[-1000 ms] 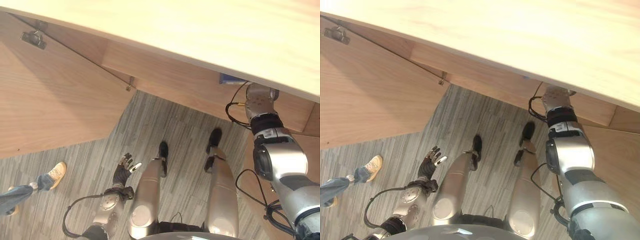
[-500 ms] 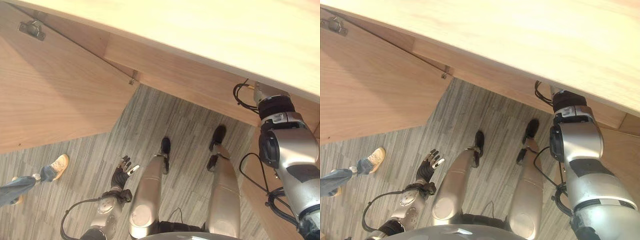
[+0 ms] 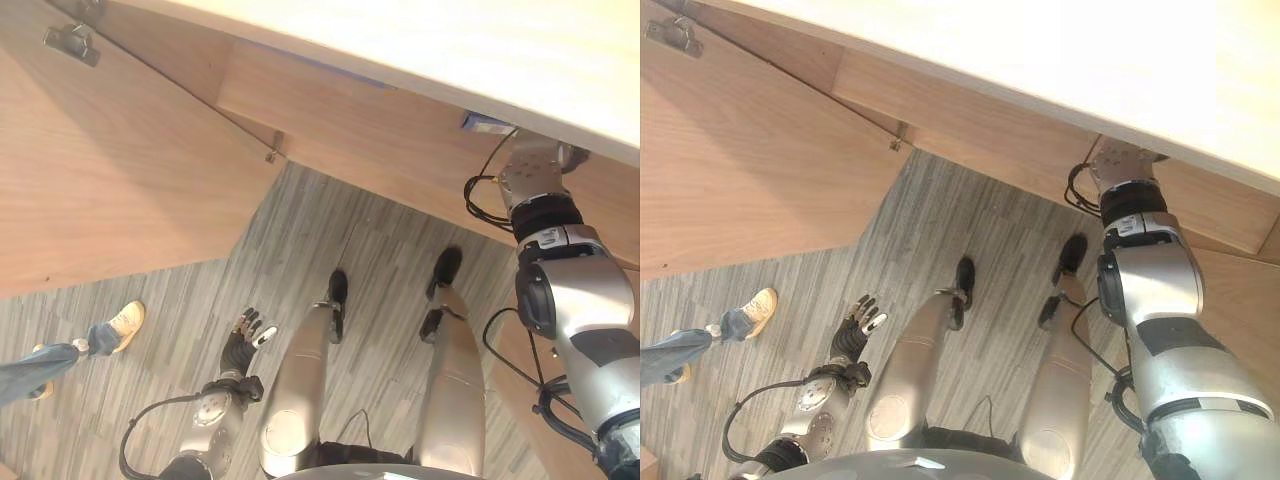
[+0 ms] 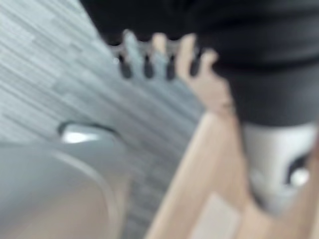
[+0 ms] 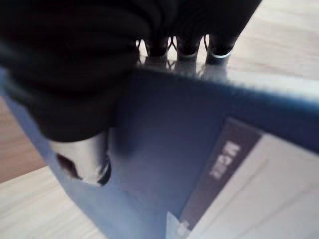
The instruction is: Put the empty folder in the office cabinet
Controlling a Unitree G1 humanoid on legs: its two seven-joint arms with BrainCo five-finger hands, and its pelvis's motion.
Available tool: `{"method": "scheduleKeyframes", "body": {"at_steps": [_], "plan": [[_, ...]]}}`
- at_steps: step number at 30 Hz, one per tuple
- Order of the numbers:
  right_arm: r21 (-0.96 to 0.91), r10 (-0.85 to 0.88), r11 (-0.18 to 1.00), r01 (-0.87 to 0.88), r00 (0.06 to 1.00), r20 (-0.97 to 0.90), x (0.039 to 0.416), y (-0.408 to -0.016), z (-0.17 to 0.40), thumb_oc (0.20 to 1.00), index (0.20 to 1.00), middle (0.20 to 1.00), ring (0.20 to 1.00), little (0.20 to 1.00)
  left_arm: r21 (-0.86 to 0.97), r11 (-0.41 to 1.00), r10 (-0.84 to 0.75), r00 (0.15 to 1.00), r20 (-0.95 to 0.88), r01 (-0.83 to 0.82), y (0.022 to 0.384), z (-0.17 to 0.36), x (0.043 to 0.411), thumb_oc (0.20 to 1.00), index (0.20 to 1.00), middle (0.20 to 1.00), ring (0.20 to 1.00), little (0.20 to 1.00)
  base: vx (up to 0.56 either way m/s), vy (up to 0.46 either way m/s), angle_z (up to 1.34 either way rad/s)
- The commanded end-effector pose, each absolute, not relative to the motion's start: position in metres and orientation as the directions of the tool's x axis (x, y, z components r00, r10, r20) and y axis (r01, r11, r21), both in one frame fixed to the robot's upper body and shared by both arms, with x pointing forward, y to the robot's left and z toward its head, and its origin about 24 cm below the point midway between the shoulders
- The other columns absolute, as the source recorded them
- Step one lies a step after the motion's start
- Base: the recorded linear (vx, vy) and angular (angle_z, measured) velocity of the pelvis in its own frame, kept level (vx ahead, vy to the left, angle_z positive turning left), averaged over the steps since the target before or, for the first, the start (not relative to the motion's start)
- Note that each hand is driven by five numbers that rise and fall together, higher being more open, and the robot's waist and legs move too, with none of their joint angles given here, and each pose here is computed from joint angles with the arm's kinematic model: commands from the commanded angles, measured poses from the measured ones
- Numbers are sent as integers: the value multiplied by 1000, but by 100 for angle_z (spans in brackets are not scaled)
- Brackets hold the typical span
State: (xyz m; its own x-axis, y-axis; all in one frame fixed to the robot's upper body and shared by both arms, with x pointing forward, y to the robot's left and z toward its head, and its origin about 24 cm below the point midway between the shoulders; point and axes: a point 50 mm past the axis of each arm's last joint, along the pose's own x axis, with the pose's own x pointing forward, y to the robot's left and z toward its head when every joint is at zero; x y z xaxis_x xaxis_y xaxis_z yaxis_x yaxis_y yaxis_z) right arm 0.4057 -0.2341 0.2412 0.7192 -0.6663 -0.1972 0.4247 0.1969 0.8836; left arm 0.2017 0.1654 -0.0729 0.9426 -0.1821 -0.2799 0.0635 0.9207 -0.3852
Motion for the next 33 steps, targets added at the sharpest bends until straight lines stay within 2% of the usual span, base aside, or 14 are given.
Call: {"method": "scheduleKeyframes", "body": {"at_steps": [1, 17, 24, 25, 26, 27, 29, 30, 31, 33], "plan": [[877, -713, 279, 391, 696, -83, 400, -252, 264, 1000, 1000, 1000, 1000, 1000, -346, 937, -161, 934, -318, 44, 183, -78, 182, 1000, 1000, 1000, 1000, 1000, 0, 0, 0], [835, -682, 231, 500, 695, -228, 404, -251, 234, 1000, 1000, 1000, 1000, 1000, -327, 944, -158, 930, -332, 44, 183, -79, 180, 1000, 1000, 1000, 1000, 1000, -13, 1, -2], [766, -652, 287, 575, 703, -283, 406, -248, 211, 1000, 1000, 1000, 1000, 1000, -314, 948, -165, 927, -338, 54, 180, -81, 180, 1000, 1000, 1000, 1000, 1000, -27, -5, -6], [749, -635, 316, 583, 716, -290, 407, -247, 205, 1000, 1000, 1000, 1000, 1000, -312, 949, -165, 927, -338, 55, 180, -80, 181, 1000, 1000, 1000, 1000, 1000, -64, -12, -8], [703, -618, 401, 588, 740, -266, 409, -240, 195, 1000, 1000, 1000, 1000, 1000, -304, 951, -168, 927, -334, 62, 177, -79, 185, 1000, 1000, 1000, 1000, 1000, -64, -12, -8], [703, -618, 401, 588, 740, -266, 409, -240, 195, 1000, 1000, 1000, 1000, 1000, -304, 951, -168, 927, -334, 62, 177, -79, 185, 1000, 1000, 1000, 1000, 1000, -70, -10, 1], [607, -616, 541, 582, 766, -185, 409, -235, 187, 1000, 1000, 1000, 1000, 1000, -298, 952, -171, 927, -333, 68, 175, -79, 185, 1000, 1000, 1000, 1000, 1000, -31, -1, -4], [607, -616, 541, 582, 766, -185, 409, -235, 187, 1000, 1000, 1000, 1000, 1000, -298, 952, -171, 927, -333, 68, 175, -79, 185, 1000, 1000, 1000, 1000, 1000, -23, -1, -6], [563, -612, 596, 573, 778, -144, 409, -233, 185, 1000, 1000, 1000, 1000, 1000, -293, 953, -174, 927, -332, 74, 174, -79, 184, 1000, 1000, 1000, 1000, 1000, -42, 4, -3], [369, -537, 786, 496, 843, 10, 409, -219, 175, 1000, 1000, 1000, 1000, 1000, -282, 956, -175, 928, -329, 80, 171, -79, 184, 1000, 1000, 1000, 1000, 1000, -54, 5, -5]]}}
